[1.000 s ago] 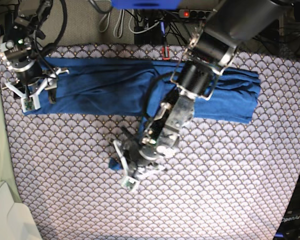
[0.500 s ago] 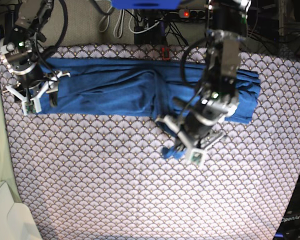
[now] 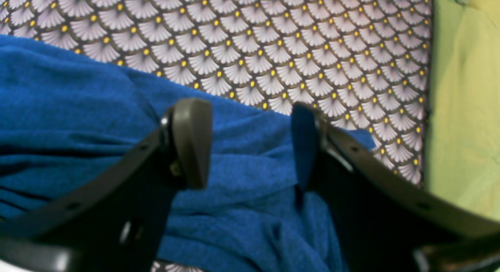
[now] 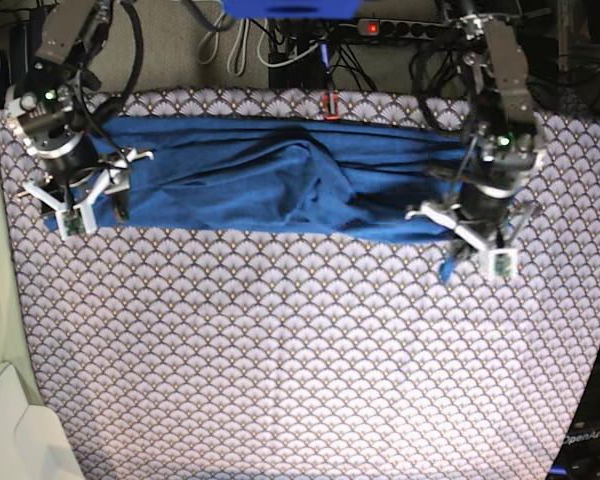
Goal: Fold the T-shirt properly
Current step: 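Lay the sleeve across the folded shirt with the left gripper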
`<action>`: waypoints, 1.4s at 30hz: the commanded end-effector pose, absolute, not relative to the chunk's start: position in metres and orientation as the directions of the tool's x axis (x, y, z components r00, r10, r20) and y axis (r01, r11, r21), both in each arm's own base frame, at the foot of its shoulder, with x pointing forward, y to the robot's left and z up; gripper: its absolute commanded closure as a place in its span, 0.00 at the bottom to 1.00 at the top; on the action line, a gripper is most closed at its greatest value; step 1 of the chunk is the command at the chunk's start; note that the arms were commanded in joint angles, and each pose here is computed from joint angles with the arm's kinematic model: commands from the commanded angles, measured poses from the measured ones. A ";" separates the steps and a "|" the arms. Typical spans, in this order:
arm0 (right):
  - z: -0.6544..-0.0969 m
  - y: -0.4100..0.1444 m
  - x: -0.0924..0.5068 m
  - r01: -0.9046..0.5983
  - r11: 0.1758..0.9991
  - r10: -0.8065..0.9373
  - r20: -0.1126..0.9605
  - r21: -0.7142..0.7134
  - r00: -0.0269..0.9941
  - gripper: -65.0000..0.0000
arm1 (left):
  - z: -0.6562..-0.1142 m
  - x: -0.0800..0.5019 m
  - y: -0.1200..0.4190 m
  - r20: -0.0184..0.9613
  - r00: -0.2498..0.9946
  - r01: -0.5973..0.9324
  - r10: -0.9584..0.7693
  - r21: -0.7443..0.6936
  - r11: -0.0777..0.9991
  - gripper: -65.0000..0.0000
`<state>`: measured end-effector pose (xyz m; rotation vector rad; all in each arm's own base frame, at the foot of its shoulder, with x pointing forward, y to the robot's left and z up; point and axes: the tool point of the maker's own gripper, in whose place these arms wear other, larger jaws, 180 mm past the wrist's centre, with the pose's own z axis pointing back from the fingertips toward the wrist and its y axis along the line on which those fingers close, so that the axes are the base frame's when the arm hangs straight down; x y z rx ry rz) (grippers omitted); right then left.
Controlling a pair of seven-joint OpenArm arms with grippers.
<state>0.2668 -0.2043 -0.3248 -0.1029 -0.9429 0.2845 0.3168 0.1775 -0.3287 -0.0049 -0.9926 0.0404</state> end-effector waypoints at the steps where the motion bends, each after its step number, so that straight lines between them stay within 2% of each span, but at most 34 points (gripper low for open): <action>1: -0.313 -0.202 0.273 -0.197 0.956 0.288 0.810 -0.215 0.511 0.49 | -0.318 0.320 0.180 0.859 0.511 -0.036 0.037 -0.022 0.999 1.00; 10: -0.313 -0.202 0.273 -0.199 0.956 0.287 0.810 -0.214 0.511 0.49 | -0.330 0.300 0.201 0.824 0.560 0.047 -0.089 0.076 0.996 1.00; 19: -0.314 -0.202 0.273 -0.199 0.957 0.287 0.810 -0.213 0.512 0.49 | -0.332 0.288 0.235 0.811 0.578 -0.003 -0.085 0.106 0.994 1.00; 34: -0.316 -0.202 0.271 -0.200 0.957 0.287 0.807 -0.212 0.517 0.49 | -0.351 0.277 0.235 0.776 0.625 0.004 -0.079 0.098 0.995 0.99; 40: -0.316 -0.202 0.271 -0.200 0.957 0.287 0.807 -0.212 0.517 0.49 | -0.366 0.260 0.237 0.699 0.711 0.009 -0.078 0.101 0.995 0.99; 42: -0.315 -0.202 0.272 -0.200 0.957 0.287 0.807 -0.212 0.515 0.49 | -0.366 0.259 0.238 0.696 0.714 0.009 -0.078 0.102 0.995 0.95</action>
